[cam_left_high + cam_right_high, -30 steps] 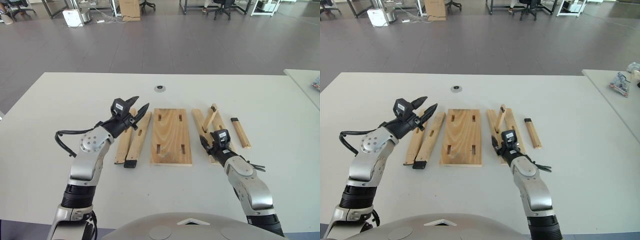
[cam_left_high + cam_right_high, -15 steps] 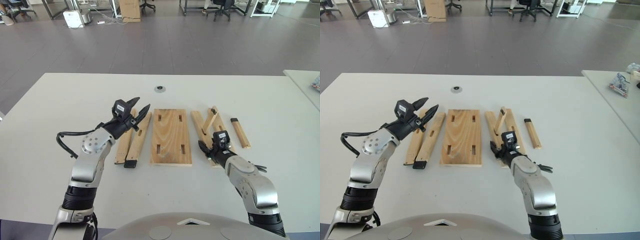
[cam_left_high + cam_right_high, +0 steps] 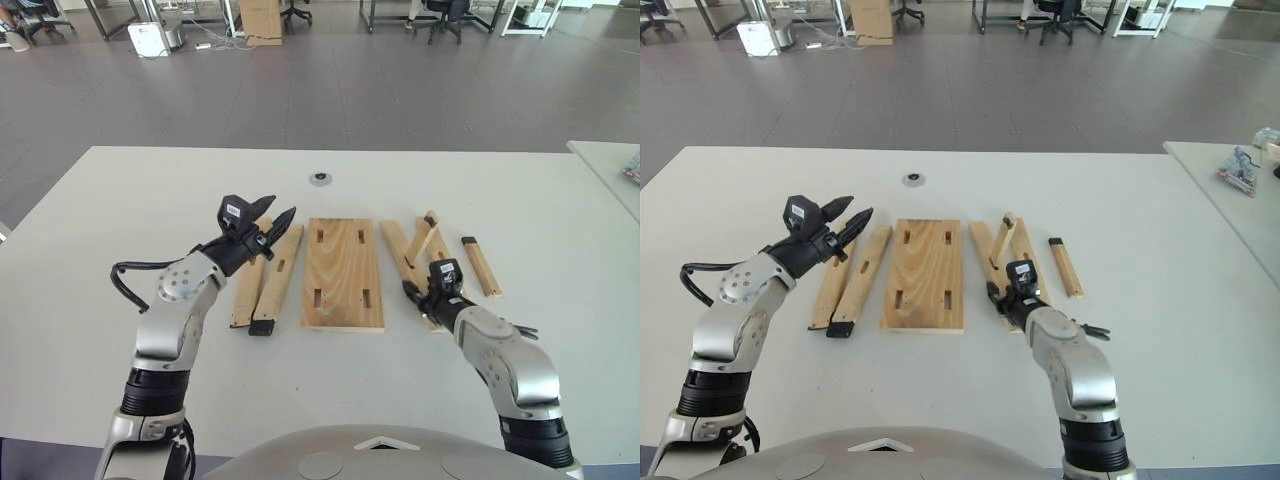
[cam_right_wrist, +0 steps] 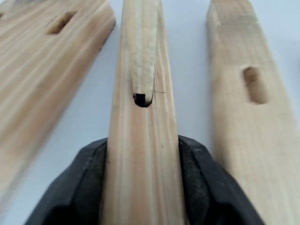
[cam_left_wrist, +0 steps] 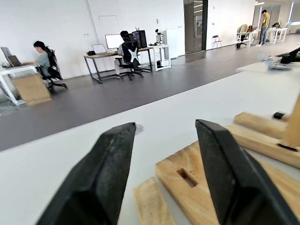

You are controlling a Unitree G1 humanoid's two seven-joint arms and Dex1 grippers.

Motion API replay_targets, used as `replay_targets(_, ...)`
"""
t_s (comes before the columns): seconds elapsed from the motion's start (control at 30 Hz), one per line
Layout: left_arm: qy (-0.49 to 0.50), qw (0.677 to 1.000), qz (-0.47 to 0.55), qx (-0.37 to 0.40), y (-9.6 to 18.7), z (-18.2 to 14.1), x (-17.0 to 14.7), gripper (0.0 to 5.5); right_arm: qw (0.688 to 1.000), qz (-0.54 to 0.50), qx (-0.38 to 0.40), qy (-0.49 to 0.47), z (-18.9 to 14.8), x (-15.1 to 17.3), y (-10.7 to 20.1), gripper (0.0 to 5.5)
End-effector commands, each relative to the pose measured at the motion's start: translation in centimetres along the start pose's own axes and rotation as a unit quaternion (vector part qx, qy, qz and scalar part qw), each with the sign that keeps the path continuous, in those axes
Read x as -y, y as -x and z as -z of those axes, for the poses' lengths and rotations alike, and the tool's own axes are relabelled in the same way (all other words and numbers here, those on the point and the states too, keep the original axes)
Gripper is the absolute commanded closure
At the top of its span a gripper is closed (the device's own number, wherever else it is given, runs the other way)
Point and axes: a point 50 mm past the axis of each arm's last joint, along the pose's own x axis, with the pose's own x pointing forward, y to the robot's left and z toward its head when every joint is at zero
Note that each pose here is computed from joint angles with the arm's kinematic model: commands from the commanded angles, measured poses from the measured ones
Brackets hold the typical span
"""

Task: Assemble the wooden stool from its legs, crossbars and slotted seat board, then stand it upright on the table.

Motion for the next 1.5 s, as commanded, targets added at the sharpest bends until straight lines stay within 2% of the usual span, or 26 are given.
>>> replay_targets(0.03, 0.089, 0.992, 0.085, 0.022, -0.2, -3.0, -1.0, 3.16, 0.984, -0.089, 0.157, -0.003, -7.8, 0.5, 1.0, 3.41)
replay_targets(0.13, 0.17, 0.968, 0.18, 0.035, -0.9, -5.7, -0.6, 3.16, 0.945, -0.241, 0.222, 0.002, -11.5, -2.2, 2.9, 3.41)
replay_targets(0.2, 0.217, 0.945, 0.239, 0.046, -1.4, -7.4, -0.1, 2.78, 0.912, -0.329, 0.247, -0.002, -13.1, -3.6, 4.4, 3.41)
replay_targets(0.27, 0.237, 0.937, 0.254, 0.048, -1.7, -8.1, -0.1, 2.36, 0.895, -0.368, 0.251, -0.011, -13.7, -3.9, 5.2, 3.41)
replay_targets(0.4, 0.293, 0.896, 0.318, 0.096, -1.7, -11.0, -0.3, 1.64, 0.85, -0.454, 0.263, -0.045, -15.1, -3.7, 6.9, 3.41)
replay_targets(0.47, 0.301, 0.893, 0.32, 0.099, -1.7, -11.5, -0.6, 1.3, 0.833, -0.485, 0.259, -0.055, -15.4, -3.6, 7.5, 3.41)
replay_targets(0.53, 0.295, 0.893, 0.323, 0.1, -1.7, -11.8, -0.7, 1.04, 0.824, -0.513, 0.236, -0.051, -15.3, -3.5, 8.0, 3.41)
replay_targets(0.7, 0.287, 0.887, 0.355, 0.073, -2.1, -11.8, 0.1, 1.04, 0.805, -0.562, 0.183, -0.044, -14.4, -4.6, 8.3, 3.41)
replay_targets(0.93, 0.305, 0.855, 0.416, 0.054, -1.2, -12.0, 1.2, 1.04, 0.803, -0.579, 0.133, -0.039, -12.9, -5.1, 8.0, 3.41)
replay_targets(1.07, 0.311, 0.852, 0.418, 0.05, -1.0, -11.9, 1.1, 1.04, 0.806, -0.58, 0.117, -0.032, -12.8, -4.8, 7.9, 3.41)
replay_targets(1.23, 0.317, 0.852, 0.415, 0.047, -0.7, -11.4, 1.2, 1.82, 0.804, -0.583, 0.111, -0.027, -12.6, -4.9, 7.9, 3.41)
replay_targets(1.5, 0.308, 0.86, 0.402, 0.065, -1.1, -11.2, 1.1, 3.41, 0.801, -0.582, 0.13, -0.055, -12.9, -5.3, 7.7, 3.41)
